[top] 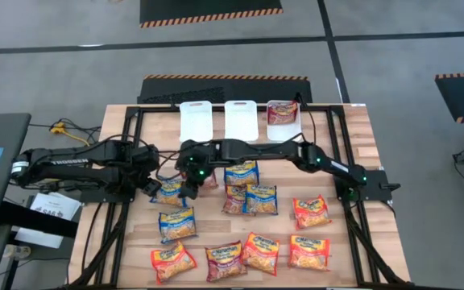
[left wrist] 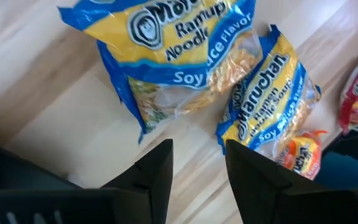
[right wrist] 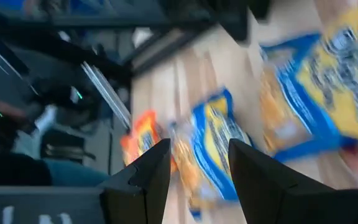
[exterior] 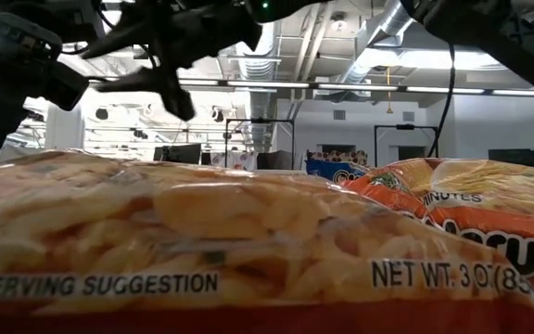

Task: Sort Maruchan noodles
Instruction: Put the top left blue noodle soup pack into the middle white bin

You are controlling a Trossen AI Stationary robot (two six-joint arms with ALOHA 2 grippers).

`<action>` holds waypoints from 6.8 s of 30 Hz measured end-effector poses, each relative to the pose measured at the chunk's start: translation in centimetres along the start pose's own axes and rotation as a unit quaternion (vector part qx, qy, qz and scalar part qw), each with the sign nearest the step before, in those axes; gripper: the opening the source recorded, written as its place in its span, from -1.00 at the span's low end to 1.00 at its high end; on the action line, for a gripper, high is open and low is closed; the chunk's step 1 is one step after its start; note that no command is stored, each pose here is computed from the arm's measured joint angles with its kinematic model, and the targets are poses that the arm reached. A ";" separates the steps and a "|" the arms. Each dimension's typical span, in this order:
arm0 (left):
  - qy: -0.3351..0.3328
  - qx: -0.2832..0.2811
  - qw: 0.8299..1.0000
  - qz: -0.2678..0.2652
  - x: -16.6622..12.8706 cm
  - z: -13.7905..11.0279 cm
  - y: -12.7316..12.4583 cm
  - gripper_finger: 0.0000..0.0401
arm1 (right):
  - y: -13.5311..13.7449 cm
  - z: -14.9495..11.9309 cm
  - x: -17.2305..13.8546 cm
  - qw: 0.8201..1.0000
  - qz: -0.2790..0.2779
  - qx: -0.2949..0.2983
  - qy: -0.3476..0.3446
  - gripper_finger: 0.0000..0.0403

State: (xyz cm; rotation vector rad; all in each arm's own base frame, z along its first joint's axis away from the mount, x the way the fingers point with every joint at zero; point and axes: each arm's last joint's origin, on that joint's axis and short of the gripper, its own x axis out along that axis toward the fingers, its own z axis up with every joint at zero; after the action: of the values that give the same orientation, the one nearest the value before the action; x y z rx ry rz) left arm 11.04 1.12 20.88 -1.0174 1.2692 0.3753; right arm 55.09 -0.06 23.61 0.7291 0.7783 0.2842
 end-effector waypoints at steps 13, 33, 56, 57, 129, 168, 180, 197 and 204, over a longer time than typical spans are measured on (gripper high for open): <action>0.014 0.039 0.999 0.011 0.1 0.1 0.3 -0.34 | -1.4 -2.2 3.2 0.984 -0.077 0.158 -0.006 -0.08; 0.013 -0.040 0.990 0.138 2.5 2.3 0.3 -0.34 | -2.9 -3.8 6.0 0.947 -0.159 0.270 -0.078 -0.08; 0.054 -0.067 0.986 0.144 6.4 4.9 -0.6 -0.34 | -4.5 -4.4 6.8 0.930 -0.178 0.314 -0.073 -0.07; 0.056 -0.062 0.987 0.140 6.6 5.0 -0.7 -0.34 | -4.6 -4.4 7.0 0.931 -0.174 0.312 -0.074 -0.08; 0.016 0.061 0.998 0.024 -1.8 1.9 -2.5 -0.61 | -0.6 -2.7 4.4 0.973 -0.080 0.212 -0.034 -0.97; -0.155 0.112 0.971 -0.142 -5.6 1.8 -4.4 -0.61 | 2.0 1.6 -9.6 0.990 -0.134 0.036 -0.013 -0.97; -0.309 0.106 0.921 -0.212 -7.6 3.7 -6.0 -0.61 | -3.7 5.4 -17.8 0.989 -0.132 -0.048 -0.052 -0.97; -0.416 0.029 0.894 -0.163 -9.2 5.8 -3.9 -0.61 | -10.9 5.3 -31.6 0.950 -0.236 -0.204 -0.020 -0.97; -0.433 0.011 0.889 -0.150 -9.5 6.2 -3.2 -0.61 | -13.0 4.2 -35.9 0.924 -0.264 -0.278 0.015 -0.97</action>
State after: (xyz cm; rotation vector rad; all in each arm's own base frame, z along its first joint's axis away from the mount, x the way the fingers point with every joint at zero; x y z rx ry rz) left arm 14.21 7.09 30.58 -0.8501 0.3020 0.4946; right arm 33.00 -29.01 35.90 -0.0332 0.8404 0.0160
